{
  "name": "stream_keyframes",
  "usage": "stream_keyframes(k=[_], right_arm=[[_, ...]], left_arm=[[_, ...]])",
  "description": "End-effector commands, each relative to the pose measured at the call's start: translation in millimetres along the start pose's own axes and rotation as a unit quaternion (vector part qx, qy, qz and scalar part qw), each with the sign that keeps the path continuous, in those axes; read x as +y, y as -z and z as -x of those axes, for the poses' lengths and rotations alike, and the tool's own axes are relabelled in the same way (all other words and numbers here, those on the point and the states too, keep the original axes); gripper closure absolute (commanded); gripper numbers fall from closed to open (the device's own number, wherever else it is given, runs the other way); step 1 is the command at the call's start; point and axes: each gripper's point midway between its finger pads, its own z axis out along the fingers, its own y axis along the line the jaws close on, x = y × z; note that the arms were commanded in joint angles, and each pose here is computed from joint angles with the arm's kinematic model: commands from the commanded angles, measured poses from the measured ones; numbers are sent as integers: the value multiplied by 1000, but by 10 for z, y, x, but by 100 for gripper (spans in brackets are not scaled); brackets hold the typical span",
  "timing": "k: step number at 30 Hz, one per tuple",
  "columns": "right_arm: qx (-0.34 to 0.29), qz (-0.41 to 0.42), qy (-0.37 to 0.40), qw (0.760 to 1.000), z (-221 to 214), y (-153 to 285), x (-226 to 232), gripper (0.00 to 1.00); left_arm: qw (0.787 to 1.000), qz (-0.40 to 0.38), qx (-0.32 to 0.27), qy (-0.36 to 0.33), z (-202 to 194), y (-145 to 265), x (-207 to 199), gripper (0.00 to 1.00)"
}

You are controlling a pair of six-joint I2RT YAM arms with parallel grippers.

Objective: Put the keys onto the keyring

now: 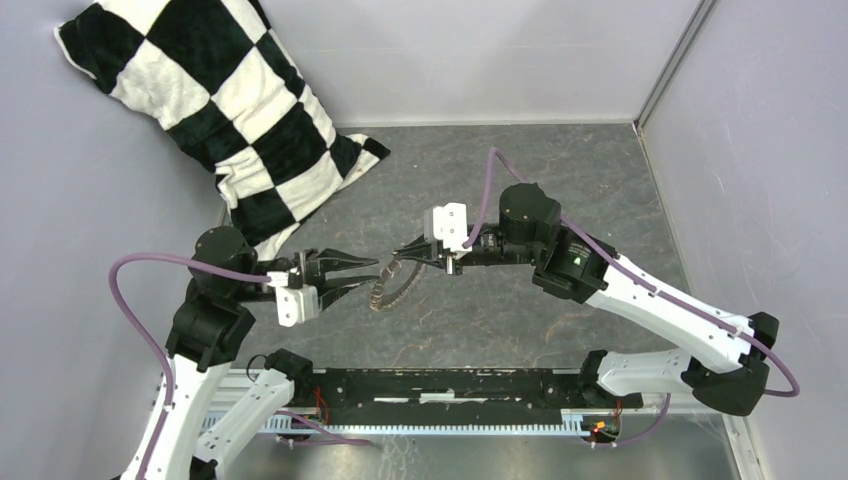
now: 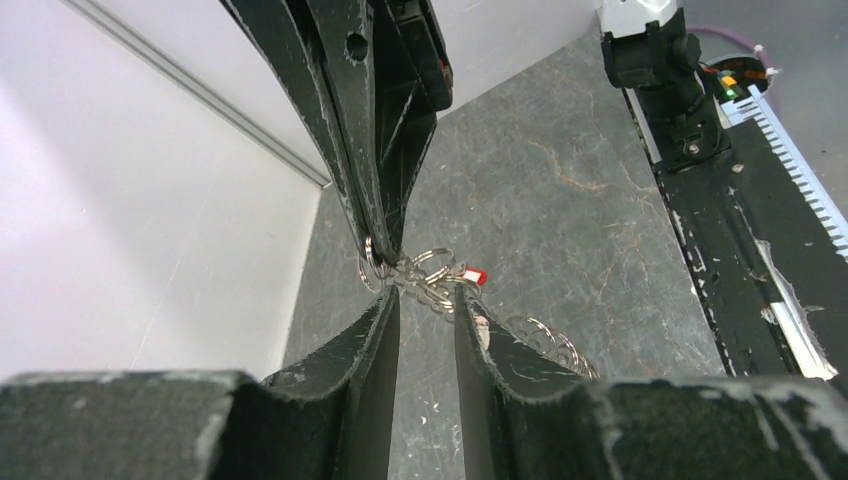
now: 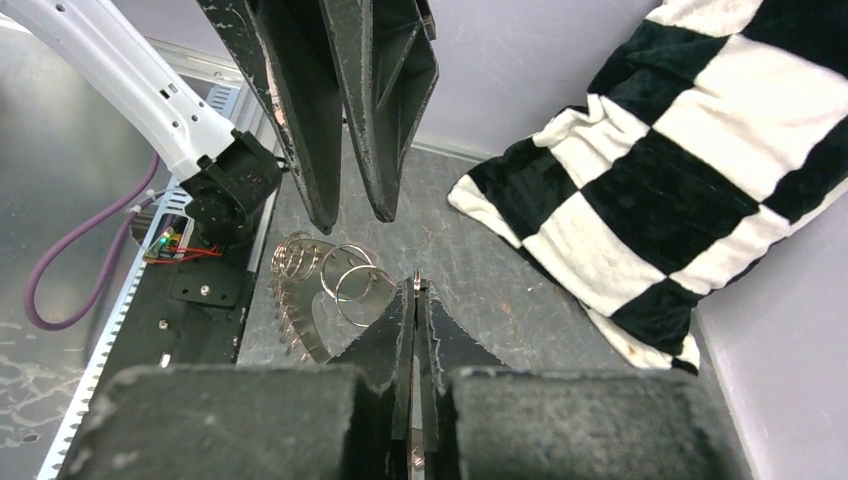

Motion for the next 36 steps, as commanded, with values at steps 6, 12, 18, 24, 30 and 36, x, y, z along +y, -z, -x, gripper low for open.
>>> stream_keyframes(k=[6,12,18,24,30,36], right_arm=[[-65,5,19,998,437,-26,-82,99],[-61,-5,26,998,453,52,-92,99],[-67,2,28,997,524,109,-73,99],[-70,6,25,997,533,90,-67,99],[-76,9,26,997,565,96,-53,99],[-77,15,23,997,567,67,-49,99]], left_arm=[[999,-21,-20,-35,20,-31,-47,70],[1000,16,10,-22,12,30,57,74],[999,4,27,-21,-8,88,-60,68],[998,-9,13,-54,50,68,-47,67],[996,-33,18,-79,-32,78,-179,66],[990,-20,26,-140,-68,88,-105,70]])
